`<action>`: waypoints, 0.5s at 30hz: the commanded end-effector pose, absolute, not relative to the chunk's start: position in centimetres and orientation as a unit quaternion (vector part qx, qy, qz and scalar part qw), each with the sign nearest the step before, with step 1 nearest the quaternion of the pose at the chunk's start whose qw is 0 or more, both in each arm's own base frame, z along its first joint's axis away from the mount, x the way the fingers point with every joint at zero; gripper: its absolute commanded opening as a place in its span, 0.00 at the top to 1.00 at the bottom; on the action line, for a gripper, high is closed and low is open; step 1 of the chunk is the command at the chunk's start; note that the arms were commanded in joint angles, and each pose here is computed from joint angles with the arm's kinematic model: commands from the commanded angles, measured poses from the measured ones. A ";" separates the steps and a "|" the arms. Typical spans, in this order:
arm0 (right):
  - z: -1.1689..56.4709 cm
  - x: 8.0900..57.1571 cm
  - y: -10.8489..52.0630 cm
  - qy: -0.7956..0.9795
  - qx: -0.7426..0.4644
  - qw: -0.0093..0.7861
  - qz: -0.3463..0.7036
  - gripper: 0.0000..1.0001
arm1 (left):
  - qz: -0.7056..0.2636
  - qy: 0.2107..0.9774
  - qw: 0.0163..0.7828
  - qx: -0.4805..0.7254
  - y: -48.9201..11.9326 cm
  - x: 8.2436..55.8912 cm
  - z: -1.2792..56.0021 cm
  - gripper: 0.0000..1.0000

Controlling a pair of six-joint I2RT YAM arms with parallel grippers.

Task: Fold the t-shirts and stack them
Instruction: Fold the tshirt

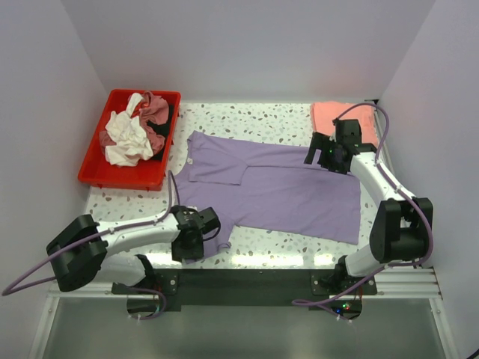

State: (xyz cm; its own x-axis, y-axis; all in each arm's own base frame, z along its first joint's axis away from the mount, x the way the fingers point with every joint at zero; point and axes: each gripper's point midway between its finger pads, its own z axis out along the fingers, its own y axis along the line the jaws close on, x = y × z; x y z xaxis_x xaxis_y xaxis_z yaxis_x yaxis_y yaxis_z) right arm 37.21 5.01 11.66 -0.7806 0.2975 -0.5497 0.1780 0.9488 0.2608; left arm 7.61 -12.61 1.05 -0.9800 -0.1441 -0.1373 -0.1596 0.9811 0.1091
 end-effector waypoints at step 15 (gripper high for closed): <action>13.5 36.4 4.1 0.928 0.138 0.335 0.084 0.01 | 0.071 0.992 0.055 -0.092 -12.0 6.9 -3.1 0.57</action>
